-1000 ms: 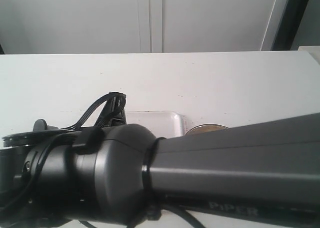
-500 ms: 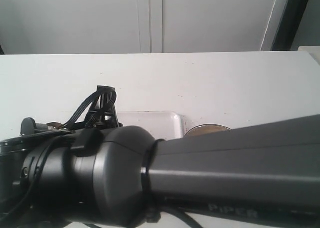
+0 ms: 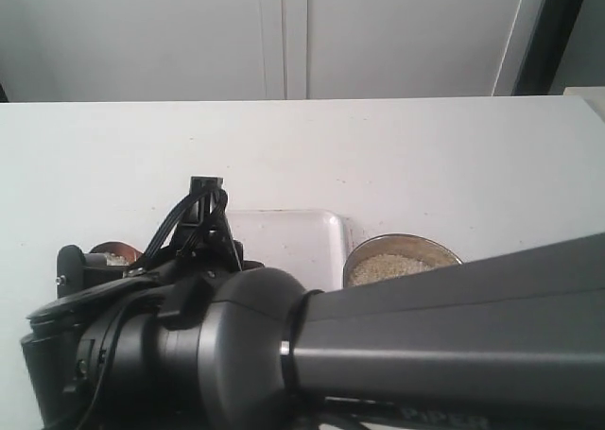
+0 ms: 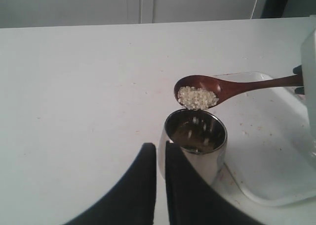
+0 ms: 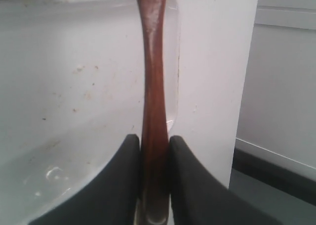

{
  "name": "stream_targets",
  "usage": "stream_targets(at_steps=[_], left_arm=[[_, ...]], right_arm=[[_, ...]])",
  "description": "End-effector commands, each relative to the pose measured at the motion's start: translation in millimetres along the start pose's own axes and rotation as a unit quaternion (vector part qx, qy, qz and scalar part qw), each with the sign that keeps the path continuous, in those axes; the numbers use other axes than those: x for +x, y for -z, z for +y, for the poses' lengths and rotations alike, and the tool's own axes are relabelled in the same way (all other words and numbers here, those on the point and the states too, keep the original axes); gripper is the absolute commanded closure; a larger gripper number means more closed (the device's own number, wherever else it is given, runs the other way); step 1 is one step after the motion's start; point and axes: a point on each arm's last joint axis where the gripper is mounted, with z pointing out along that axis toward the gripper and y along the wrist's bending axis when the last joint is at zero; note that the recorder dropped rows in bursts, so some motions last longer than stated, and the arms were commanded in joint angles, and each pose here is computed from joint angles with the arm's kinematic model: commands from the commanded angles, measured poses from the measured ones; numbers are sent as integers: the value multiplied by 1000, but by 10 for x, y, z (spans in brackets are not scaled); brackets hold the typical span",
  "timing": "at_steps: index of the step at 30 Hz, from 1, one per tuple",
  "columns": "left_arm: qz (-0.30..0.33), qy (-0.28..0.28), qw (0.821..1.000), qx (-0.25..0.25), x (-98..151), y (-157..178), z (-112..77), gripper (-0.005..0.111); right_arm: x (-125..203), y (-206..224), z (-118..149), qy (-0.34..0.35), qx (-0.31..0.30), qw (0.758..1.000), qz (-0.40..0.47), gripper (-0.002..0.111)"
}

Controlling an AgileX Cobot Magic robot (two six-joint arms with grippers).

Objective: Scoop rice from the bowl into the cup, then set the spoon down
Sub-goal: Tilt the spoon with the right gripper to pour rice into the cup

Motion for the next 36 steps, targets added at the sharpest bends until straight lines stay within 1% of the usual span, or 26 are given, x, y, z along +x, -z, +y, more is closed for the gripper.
stream_targets(at_steps=[1, 8, 19, 27, 31, 36], left_arm=[[-4, 4, 1000, 4, -24, 2, -9, 92], [-4, 4, 1000, 4, -24, 2, -9, 92], [-4, 4, 1000, 4, -24, 2, -9, 92], [-4, 4, 1000, 4, -24, 2, -9, 92], [-4, 4, 1000, 4, -24, 2, -9, 92], [-4, 4, 1000, 4, -24, 2, -9, 92]], right_arm=[[-18, 11, -32, 0, 16, 1000, -16, 108], [-32, 13, -63, -2, 33, 999, -23, 108], [24, -31, 10, -6, 29, 999, -15, 108], [10, -44, 31, -17, 29, 999, -30, 108], [-3, -54, 39, -6, 35, 998, -44, 108], [51, -95, 99, 4, 38, 999, -37, 108]])
